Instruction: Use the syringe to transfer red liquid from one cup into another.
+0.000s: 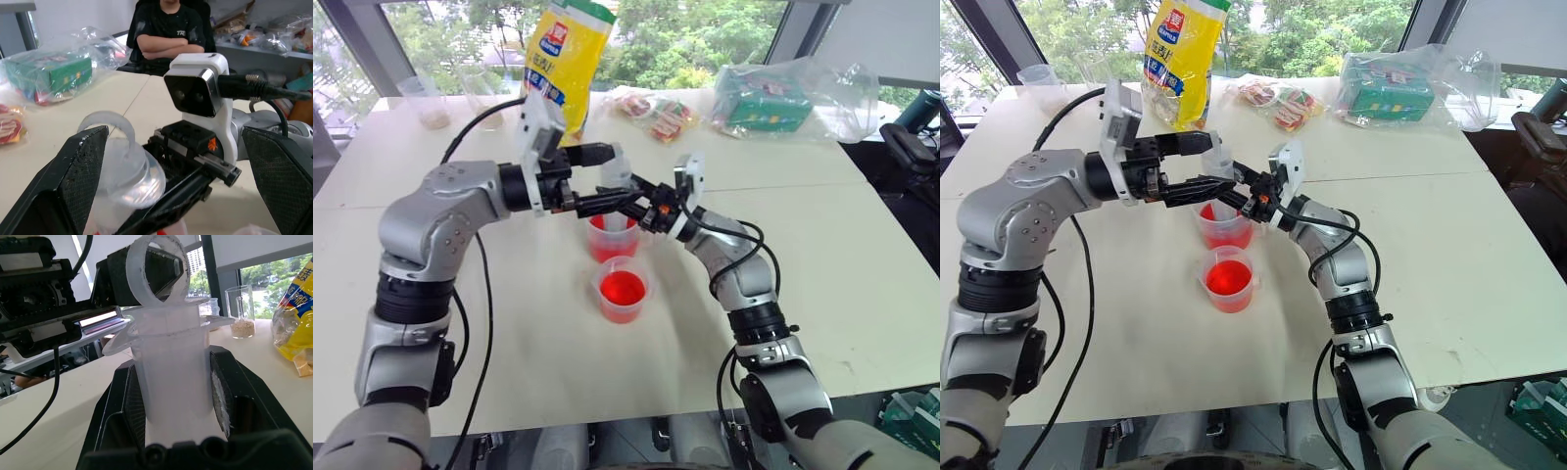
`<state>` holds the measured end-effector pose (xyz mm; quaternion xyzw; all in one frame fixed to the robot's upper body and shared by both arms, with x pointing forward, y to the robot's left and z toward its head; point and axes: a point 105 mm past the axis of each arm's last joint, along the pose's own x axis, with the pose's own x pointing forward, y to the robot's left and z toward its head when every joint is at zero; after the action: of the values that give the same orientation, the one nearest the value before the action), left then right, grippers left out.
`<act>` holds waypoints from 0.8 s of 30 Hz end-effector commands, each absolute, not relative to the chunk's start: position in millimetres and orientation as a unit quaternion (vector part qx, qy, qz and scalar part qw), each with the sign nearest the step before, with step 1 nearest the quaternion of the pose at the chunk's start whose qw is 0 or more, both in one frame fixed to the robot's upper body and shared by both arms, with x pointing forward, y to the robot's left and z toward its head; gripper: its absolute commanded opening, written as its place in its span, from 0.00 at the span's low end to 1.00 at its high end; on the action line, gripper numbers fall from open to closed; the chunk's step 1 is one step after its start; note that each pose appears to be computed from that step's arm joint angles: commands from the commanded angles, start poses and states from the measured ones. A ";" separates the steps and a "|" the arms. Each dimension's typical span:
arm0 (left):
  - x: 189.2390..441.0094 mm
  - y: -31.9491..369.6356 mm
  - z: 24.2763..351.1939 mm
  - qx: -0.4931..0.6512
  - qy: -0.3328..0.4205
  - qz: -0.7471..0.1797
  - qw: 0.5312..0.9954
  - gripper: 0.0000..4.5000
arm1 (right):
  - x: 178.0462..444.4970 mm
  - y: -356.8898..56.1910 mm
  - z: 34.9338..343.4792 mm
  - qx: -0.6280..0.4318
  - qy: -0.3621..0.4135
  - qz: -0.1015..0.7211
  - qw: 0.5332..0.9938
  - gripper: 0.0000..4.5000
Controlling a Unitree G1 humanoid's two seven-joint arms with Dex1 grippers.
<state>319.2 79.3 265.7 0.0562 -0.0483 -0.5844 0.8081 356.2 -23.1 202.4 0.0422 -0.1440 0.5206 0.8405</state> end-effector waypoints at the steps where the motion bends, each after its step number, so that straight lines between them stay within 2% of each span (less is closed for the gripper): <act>1: 319.9 73.3 278.3 0.063 -0.076 -0.584 0.806 0.94 | 351.0 -18.9 216.1 0.031 -0.170 0.532 0.829 0.32; 4: 322.0 72.0 278.6 0.057 -0.077 -0.583 0.807 0.68 | 350.8 -19.0 215.6 0.030 -0.169 0.532 0.829 0.32; 10: 324.2 71.1 280.6 0.046 -0.081 -0.580 0.809 0.01 | 349.6 -18.1 213.9 0.027 -0.166 0.536 0.827 0.32; 15: 324.9 71.4 284.0 0.054 -0.088 -0.576 0.811 0.01 | 347.9 -17.0 210.9 0.029 -0.158 0.541 0.825 0.32; 24: 327.6 78.7 316.5 0.054 -0.137 -0.559 0.816 0.01 | 346.1 -14.9 200.8 0.027 -0.138 0.553 0.821 0.32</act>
<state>336.7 76.3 274.3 0.0405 -0.0574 -0.5631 0.8234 354.2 -25.7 204.5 0.0336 -0.1464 0.5274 0.8362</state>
